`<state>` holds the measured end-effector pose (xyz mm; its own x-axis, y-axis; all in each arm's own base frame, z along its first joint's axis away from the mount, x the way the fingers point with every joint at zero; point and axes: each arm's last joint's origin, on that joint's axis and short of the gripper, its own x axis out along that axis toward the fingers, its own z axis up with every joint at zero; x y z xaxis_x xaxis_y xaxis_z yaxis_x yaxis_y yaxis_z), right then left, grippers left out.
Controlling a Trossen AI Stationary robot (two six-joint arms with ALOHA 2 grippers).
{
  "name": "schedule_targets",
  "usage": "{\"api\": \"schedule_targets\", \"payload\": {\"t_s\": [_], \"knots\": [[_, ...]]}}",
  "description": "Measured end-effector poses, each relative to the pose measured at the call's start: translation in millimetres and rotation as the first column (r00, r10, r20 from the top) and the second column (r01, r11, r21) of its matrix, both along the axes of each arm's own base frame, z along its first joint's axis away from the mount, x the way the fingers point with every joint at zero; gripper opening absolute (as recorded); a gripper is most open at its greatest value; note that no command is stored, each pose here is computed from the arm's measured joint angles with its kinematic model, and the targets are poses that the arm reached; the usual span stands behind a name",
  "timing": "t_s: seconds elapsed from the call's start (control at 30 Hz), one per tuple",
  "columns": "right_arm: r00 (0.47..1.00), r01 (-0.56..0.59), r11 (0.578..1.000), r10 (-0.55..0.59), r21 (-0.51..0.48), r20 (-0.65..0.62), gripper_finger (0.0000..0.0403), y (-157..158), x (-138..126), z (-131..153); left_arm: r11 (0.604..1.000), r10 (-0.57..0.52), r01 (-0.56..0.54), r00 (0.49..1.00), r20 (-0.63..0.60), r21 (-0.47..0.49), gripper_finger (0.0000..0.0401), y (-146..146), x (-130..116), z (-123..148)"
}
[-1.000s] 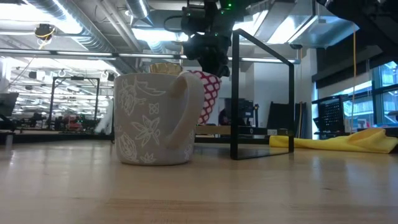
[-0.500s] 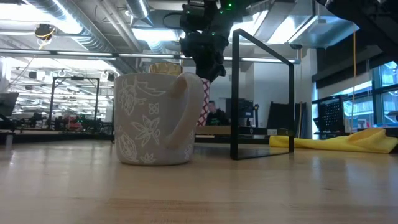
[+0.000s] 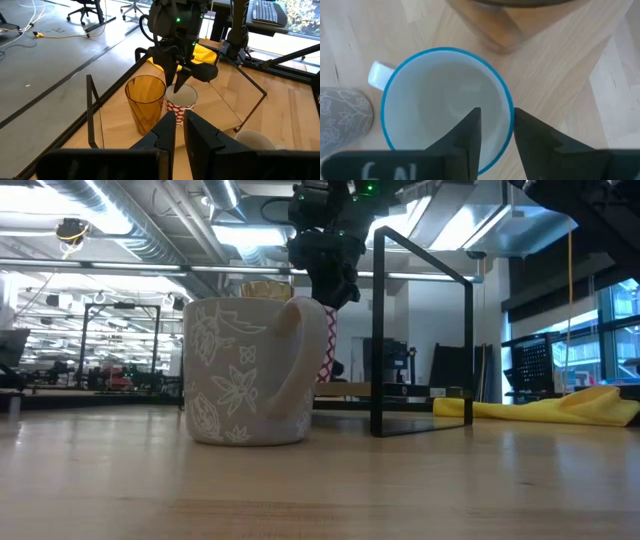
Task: Stack small to large cups/mugs on shelf
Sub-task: Put the red patterned mug on the shelf, then put the grey patterned mug on the shelf
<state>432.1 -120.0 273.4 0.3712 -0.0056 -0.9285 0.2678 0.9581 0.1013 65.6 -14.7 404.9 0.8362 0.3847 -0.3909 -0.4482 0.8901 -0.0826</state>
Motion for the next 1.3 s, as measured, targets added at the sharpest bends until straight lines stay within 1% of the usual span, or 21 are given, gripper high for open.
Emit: {"api": "schedule_targets", "payload": {"t_s": [0.27,0.37,0.5,0.63,0.7,0.73,0.8,0.87,0.93,1.03,1.1,1.17,1.2,1.3], "knots": [[1.0,-0.011,1.0,0.011,0.001,-0.016,0.0113,2,-6,6,1.0,-0.005,0.005,1.0,-0.002,-0.003,0.0031,0,0,0],[1.0,-0.008,1.0,0.007,-0.019,-0.009,0.0113,2,-9,13,1.0,-0.006,0.006,1.0,-0.002,-0.004,0.0031,0,0,0],[1.0,-0.003,0.999,0.004,-0.035,0.028,0.0113,4,-17,30,1.0,-0.006,0.006,1.0,-0.002,-0.005,0.0031,0,0,0],[0.996,-0.007,0.999,0.012,-0.052,0.092,0.0113,12,-29,57,1.0,-0.006,0.006,1.0,-0.002,-0.005,0.0031,0,0,0],[0.99,-0.013,0.998,0.02,-0.054,0.136,0.0113,23,-37,74,1.0,-0.018,0.018,1.0,-0.007,-0.013,0.0031,-1,0,0],[0.986,-0.027,0.999,0.032,-0.037,0.163,0.0113,32,-42,84,0.999,-0.027,0.026,1.0,-0.011,-0.019,0.0031,-1,0,0],[0.98,-0.076,0.997,0.069,0.031,0.188,0.0112,52,-53,99,0.999,-0.036,0.036,0.999,-0.023,-0.025,0.0031,-1,0,-1],[0.979,-0.127,0.989,0.113,0.071,0.17,0.0107,76,-64,109,0.999,-0.032,0.031,0.999,-0.038,-0.038,0.0031,0,-2,-3],[0.981,-0.155,0.986,0.146,0.066,0.125,0.0101,101,-75,115,0.999,-0.024,0.022,0.998,-0.049,-0.043,0.0031,0,-3,-5],[0.983,-0.177,0.982,0.174,0.061,0.05,0.0096,131,-84,115,0.999,-0.023,0.02,0.997,-0.07,-0.032,0.0031,1,-4,-6],[0.985,-0.172,0.982,0.171,0.08,0.017,0.0095,146,-83,109,0.999,-0.029,0.026,0.997,-0.075,-0.037,0.0031,1,-4,-7],[0.987,-0.162,0.983,0.163,0.09,-0.001,0.0095,156,-78,103,0.997,-0.058,0.053,0.994,-0.087,-0.063,0.0031,0,-4,-7],[0.988,-0.157,0.983,0.158,0.092,-0.002,0.0095,160,-75,100,0.994,-0.071,0.063,0.993,-0.094,-0.083,0.0031,-1,-3,-8],[0.991,-0.122,0.988,0.116,0.092,0.064,0.0094,169,-67,100,0.989,-0.098,0.079,0.985,-0.146,-0.125,0.0031,-8,5,-18]]}}
